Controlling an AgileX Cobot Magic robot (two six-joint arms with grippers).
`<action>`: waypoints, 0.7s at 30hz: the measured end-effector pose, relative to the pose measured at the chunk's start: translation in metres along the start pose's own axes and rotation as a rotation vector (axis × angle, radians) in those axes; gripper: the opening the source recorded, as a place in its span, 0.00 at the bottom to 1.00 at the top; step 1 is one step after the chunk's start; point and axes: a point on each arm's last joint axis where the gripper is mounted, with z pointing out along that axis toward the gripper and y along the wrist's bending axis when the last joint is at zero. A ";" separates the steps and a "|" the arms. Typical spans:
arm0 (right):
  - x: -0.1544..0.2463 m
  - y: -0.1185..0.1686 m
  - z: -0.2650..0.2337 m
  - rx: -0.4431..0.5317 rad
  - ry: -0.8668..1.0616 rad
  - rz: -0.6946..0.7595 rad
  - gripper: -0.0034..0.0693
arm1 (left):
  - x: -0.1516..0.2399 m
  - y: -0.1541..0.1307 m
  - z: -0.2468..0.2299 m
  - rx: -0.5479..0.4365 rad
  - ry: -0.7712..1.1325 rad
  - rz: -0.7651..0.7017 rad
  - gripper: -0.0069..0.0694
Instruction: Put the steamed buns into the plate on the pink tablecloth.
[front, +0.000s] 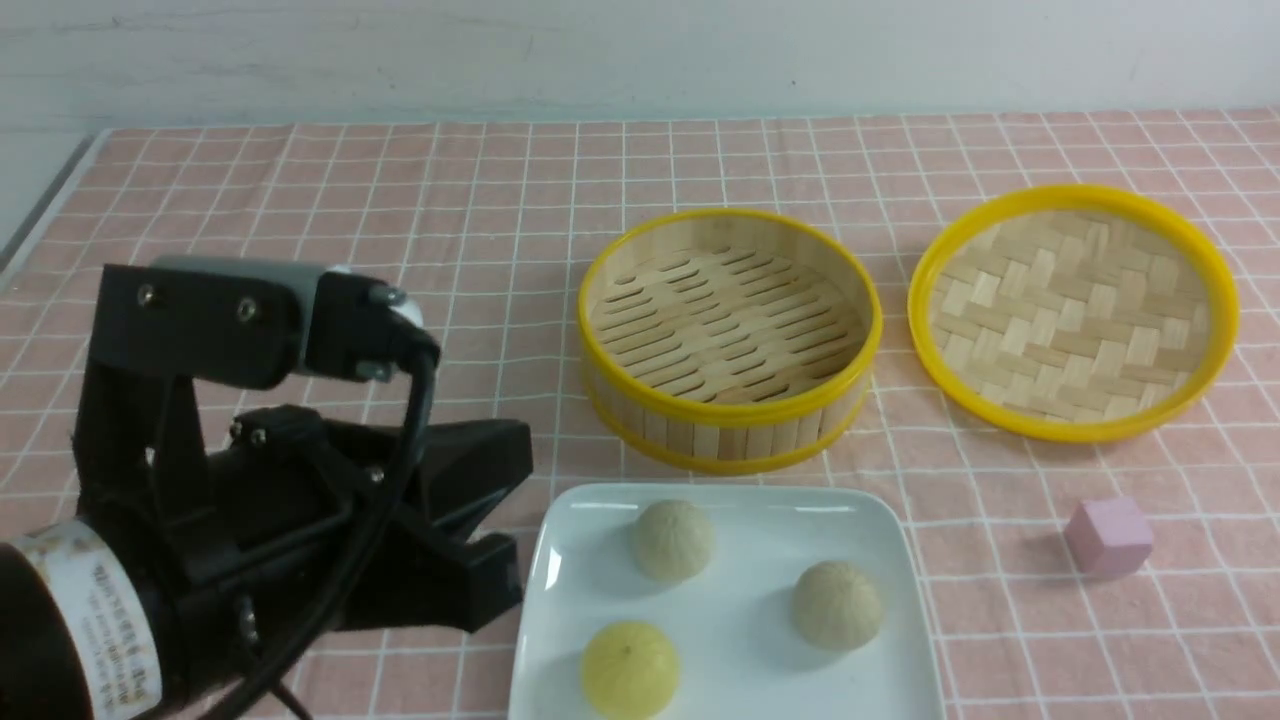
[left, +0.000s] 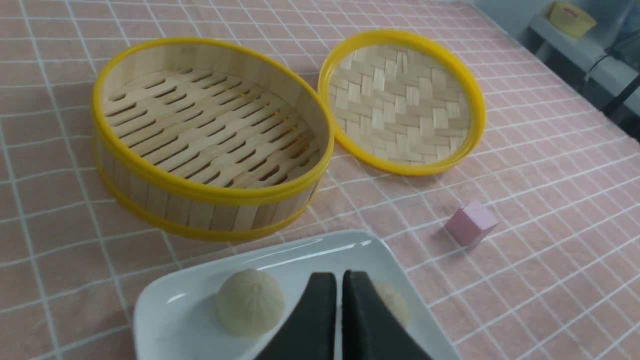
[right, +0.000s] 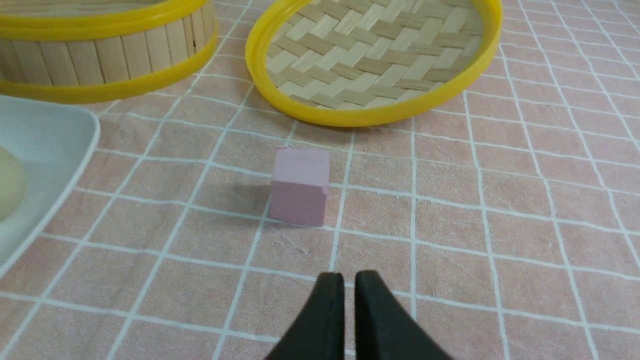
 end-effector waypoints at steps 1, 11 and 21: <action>0.000 0.000 0.000 0.000 0.000 0.000 0.13 | 0.001 0.002 -0.003 -0.014 0.010 0.009 0.16; 0.000 0.000 0.000 0.000 0.000 0.000 0.15 | 0.041 0.057 -0.058 -0.257 -0.157 -0.054 0.17; 0.000 0.000 0.000 0.000 0.001 0.000 0.17 | 0.128 0.102 -0.080 -0.643 -0.300 -0.025 0.17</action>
